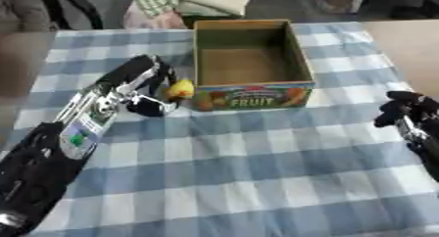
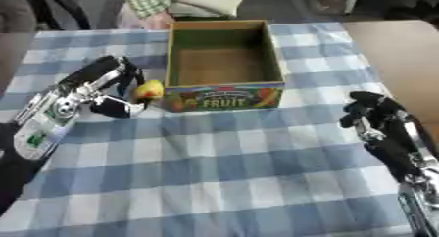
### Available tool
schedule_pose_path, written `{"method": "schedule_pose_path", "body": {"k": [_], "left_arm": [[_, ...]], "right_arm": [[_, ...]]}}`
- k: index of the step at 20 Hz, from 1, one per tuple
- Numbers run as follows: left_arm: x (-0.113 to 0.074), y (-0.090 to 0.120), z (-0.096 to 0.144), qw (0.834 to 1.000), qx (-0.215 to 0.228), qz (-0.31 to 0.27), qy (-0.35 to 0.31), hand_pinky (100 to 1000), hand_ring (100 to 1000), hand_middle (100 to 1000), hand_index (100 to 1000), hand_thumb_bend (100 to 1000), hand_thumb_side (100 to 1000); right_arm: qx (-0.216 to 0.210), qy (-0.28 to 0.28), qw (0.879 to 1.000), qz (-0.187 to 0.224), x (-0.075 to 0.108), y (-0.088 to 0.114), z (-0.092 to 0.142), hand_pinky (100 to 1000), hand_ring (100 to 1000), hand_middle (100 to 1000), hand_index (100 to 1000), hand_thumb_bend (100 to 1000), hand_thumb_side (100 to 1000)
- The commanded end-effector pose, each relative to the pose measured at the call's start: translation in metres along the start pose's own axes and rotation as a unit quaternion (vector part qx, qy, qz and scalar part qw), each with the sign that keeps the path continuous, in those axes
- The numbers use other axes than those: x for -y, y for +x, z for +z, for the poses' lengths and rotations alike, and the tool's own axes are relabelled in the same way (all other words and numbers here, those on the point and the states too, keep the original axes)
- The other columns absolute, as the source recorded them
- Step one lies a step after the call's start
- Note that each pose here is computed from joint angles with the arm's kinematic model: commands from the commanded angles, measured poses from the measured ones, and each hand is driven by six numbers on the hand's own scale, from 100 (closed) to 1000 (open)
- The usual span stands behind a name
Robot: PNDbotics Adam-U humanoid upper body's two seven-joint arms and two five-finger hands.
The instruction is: Pick up objects on the table and place them in the box.
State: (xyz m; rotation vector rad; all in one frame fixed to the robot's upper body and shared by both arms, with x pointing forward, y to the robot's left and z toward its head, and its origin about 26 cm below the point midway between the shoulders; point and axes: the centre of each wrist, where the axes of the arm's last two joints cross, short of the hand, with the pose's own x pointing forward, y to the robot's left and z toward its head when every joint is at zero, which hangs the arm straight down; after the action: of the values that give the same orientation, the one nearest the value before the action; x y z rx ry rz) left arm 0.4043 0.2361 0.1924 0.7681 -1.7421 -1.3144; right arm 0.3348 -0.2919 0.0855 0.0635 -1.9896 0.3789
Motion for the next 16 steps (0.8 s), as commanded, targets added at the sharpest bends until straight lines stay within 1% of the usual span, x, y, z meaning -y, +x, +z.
{"method": "schedule_pose_path", "body": {"k": [1, 2, 4, 6, 10, 14, 16], "left_arm": [[-0.045, 0.006, -0.001, 0.998, 0.009, -0.032, 0.053, 541, 328, 185, 171, 100, 100], [-0.054, 0.009, -0.004, 0.997, 0.011, -0.038, 0.063, 540, 328, 185, 172, 100, 100], [-0.065, 0.012, -0.013, 0.996, 0.016, -0.046, 0.077, 541, 331, 187, 174, 100, 100], [-0.068, 0.011, -0.023, 0.995, 0.013, -0.050, 0.081, 542, 333, 188, 175, 100, 100], [-0.064, 0.009, -0.034, 0.995, 0.012, -0.055, 0.080, 545, 343, 194, 178, 100, 100], [-0.057, 0.030, -0.065, 0.996, 0.014, -0.053, 0.070, 549, 352, 200, 182, 100, 100], [-0.050, 0.034, -0.077, 0.996, 0.014, -0.056, 0.068, 550, 356, 208, 187, 100, 100]], "right_arm": [[0.011, 0.004, 1.000, 0.008, 0.004, 0.007, -0.003, 584, 561, 577, 767, 100, 370], [0.012, 0.005, 1.000, 0.008, 0.004, 0.007, -0.004, 584, 561, 577, 767, 100, 370], [0.012, 0.006, 1.000, 0.008, 0.004, 0.007, -0.005, 584, 561, 577, 767, 100, 369], [0.013, 0.007, 1.000, 0.008, 0.004, 0.008, -0.005, 584, 561, 577, 767, 100, 369], [0.015, 0.010, 1.000, 0.007, 0.003, 0.008, -0.006, 584, 561, 577, 767, 100, 369], [0.020, 0.021, 1.000, 0.006, 0.000, 0.011, -0.011, 584, 561, 577, 767, 100, 370], [0.024, 0.026, 0.999, 0.006, -0.002, 0.012, -0.014, 584, 561, 577, 767, 100, 371]]}}
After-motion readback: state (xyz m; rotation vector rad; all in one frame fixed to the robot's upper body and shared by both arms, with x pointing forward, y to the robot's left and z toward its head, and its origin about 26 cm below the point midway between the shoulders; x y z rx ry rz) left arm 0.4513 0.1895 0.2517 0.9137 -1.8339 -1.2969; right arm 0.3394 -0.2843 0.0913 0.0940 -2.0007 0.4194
